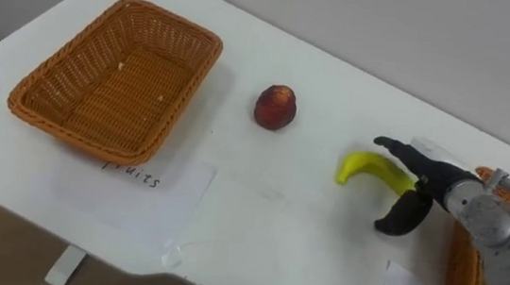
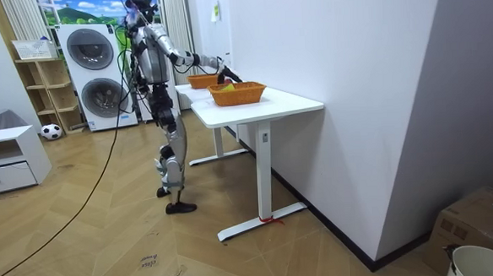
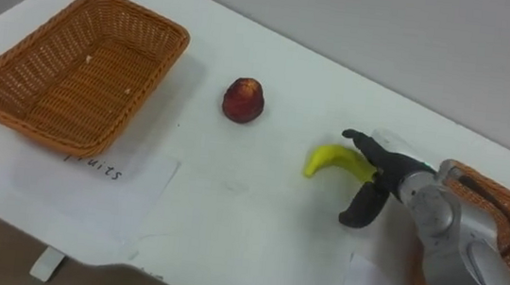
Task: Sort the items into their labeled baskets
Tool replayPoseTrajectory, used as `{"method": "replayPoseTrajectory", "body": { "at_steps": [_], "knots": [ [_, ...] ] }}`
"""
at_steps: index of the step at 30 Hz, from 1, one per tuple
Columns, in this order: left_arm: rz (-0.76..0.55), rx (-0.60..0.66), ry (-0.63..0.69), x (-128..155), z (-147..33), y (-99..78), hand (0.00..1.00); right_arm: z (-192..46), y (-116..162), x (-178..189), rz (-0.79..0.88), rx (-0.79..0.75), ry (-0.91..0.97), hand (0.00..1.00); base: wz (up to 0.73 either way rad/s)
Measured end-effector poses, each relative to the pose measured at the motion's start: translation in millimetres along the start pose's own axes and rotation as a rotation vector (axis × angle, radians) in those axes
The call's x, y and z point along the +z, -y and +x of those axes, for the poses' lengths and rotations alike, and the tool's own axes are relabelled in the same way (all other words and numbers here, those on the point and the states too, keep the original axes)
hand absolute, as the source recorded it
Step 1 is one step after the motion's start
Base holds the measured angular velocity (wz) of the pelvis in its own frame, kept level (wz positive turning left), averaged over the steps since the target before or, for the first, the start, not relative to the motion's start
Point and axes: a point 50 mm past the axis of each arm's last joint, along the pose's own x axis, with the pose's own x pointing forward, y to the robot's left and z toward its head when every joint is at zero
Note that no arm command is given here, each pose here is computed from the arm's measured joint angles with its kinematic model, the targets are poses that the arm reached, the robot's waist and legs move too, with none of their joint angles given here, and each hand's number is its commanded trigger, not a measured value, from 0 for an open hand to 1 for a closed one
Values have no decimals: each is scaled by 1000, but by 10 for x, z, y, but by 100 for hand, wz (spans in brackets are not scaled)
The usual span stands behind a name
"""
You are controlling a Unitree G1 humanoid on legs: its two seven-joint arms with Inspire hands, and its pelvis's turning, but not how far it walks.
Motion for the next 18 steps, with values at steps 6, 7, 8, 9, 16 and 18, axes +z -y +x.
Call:
{"method": "replayPoseTrajectory", "body": {
  "at_steps": [6, 7, 8, 9, 16, 18],
  "knots": [
    [-2, 4, 20, 49, 0, -8, 0, 15, -10, -36, 5, 7, -16, 0, 1],
    [-4, 6, 27, 62, -1, -14, 0, 18, -5, -34, 5, 5, -16, 0, 0],
    [-7, 10, 35, 80, -2, -23, 0, 20, -1, -35, 6, 1, -16, 0, 0],
    [-8, 11, 38, 89, -1, -26, 0, 21, 1, -36, 6, -2, -17, 0, 0],
    [-12, 20, 46, 105, 0, -36, 0, 44, 9, -63, 9, -20, -32, 0, 0],
    [-9, 18, 38, 89, 1, -30, 0, 55, 6, -72, 12, -18, -37, 0, 0]
  ]
}}
